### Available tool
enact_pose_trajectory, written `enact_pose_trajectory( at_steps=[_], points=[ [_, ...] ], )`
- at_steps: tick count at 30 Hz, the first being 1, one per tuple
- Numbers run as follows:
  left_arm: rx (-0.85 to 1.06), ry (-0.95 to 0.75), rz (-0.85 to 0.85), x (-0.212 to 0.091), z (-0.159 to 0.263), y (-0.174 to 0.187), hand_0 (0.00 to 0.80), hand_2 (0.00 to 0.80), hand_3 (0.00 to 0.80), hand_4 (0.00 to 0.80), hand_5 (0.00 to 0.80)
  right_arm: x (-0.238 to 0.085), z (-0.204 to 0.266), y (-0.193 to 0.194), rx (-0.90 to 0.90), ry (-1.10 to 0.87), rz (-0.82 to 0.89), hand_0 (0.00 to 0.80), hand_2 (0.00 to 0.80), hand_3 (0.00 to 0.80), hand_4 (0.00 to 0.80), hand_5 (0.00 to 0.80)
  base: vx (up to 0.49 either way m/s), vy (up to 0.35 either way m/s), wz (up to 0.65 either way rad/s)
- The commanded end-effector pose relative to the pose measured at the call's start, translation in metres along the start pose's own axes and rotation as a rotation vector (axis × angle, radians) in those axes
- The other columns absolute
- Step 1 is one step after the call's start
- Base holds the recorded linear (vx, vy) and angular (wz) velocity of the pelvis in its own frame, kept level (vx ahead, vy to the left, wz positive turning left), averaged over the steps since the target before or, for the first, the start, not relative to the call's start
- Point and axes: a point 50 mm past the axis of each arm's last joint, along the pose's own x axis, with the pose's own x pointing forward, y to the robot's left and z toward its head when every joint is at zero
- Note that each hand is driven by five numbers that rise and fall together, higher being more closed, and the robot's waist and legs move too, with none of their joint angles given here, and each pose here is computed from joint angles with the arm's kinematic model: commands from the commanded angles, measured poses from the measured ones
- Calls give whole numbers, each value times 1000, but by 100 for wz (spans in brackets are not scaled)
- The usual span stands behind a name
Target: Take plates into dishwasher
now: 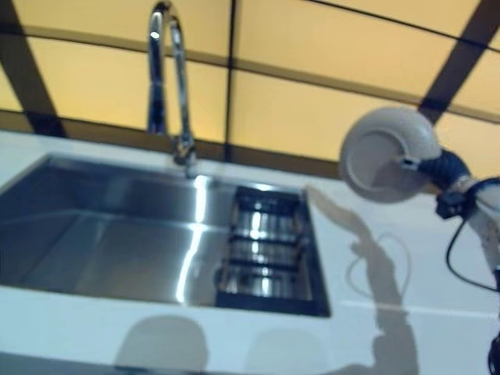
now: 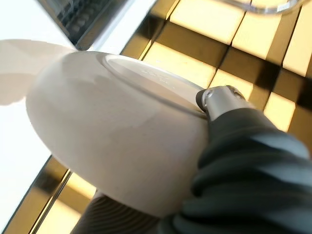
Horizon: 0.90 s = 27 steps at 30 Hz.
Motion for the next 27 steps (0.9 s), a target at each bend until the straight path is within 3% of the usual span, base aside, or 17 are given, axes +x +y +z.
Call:
enact_pose_trajectory(
  at_steps=[1, 12, 20, 27],
  points=[
    [71, -28, -3, 2, 7, 3, 0, 0, 0, 0, 0, -14, 44, -20, -23, -187, -67, 800, 800, 800, 800, 800, 33, 8, -37],
    [47, -22, 52, 3, 14, 22, 0, 0, 0, 0, 0, -26, 47, -26, 0, -216, -44, 800, 800, 800, 800, 800, -60, -26, -61],
    [35, -55, 55, 5, 22, 22, 0, 0, 0, 0, 0, -26, 50, -27, 15, -223, -30, 800, 800, 800, 800, 800, -141, -154, 17],
    [31, -27, 71, 4, 13, 21, 0, 0, 0, 0, 0, -21, 64, -28, 16, -224, 6, 800, 800, 800, 800, 800, -124, -276, -65]
  ],
)
